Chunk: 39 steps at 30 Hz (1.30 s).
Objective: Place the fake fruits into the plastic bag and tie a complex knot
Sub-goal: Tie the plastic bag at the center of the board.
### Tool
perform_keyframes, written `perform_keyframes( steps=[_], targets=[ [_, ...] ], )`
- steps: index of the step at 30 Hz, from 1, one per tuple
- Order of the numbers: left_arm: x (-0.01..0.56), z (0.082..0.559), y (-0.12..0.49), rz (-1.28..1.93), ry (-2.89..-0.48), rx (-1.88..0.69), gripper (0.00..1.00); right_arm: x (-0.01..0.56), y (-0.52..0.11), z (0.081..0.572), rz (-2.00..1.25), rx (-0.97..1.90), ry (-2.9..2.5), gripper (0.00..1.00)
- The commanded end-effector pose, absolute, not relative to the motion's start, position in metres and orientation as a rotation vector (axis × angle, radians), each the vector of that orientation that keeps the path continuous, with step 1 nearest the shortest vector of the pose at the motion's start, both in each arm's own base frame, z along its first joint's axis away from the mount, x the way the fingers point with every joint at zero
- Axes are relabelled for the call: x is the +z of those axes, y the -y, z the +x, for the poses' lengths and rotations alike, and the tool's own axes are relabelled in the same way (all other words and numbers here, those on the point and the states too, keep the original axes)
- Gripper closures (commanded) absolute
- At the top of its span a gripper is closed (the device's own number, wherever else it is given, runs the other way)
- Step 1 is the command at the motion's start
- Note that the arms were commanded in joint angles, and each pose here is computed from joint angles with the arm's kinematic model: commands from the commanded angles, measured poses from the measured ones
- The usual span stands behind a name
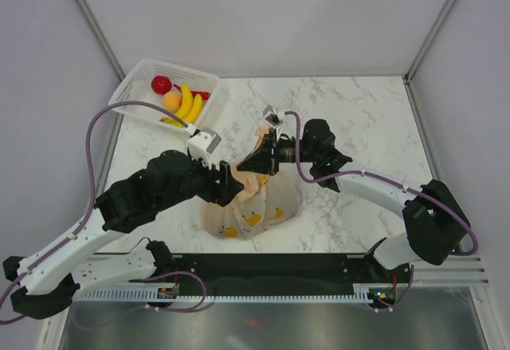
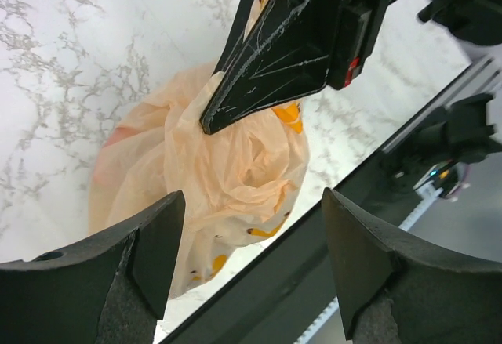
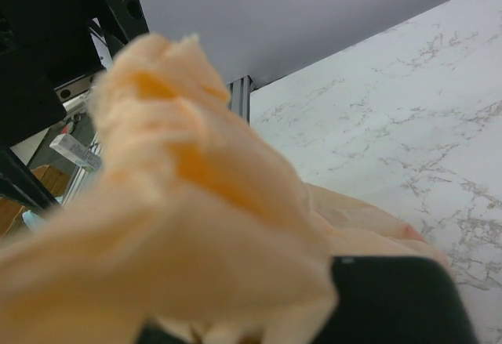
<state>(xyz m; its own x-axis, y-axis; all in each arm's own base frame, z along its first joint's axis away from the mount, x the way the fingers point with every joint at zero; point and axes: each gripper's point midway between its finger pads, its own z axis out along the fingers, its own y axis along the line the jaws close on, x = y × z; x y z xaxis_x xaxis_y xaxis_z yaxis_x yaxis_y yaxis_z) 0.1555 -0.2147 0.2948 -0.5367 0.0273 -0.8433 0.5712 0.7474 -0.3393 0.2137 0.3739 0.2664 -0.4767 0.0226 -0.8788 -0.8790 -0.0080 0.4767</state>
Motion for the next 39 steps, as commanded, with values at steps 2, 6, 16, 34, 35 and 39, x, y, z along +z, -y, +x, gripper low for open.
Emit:
perform_keyframes(
  steps=[2, 6, 16, 34, 35, 39],
  targets=[
    [0.306, 0.160, 0.210, 0.738, -1.890, -0.585, 0.21, 0.288, -0.371, 0.209, -0.930, 1.574, -1.440, 1.00],
    [0.304, 0.136, 0.226, 1.067, -1.663, -0.594, 0.18, 0.287, -0.373, 0.209, -0.919, 1.613, -1.455, 1.00],
    [0.301, 0.139, 0.243, 1.385, -1.298, -0.343, 0.07, 0.294, -0.368, 0.206, -0.909, 1.633, -1.448, 1.00],
    [0.262, 0.141, 0.257, 1.651, -1.136, 0.017, 0.21, 0.294, -0.364, 0.202, -0.907, 1.642, -1.445, 1.00],
    [0.259, 0.142, 0.257, 1.660, -1.136, 0.029, 0.22, 0.294, -0.364, 0.202, -0.905, 1.645, -1.447, 1.00],
    [0.247, 0.143, 0.262, 1.709, -1.133, 0.050, 0.25, 0.296, -0.364, 0.201, -0.901, 1.653, -1.441, 1.00]
  ],
)
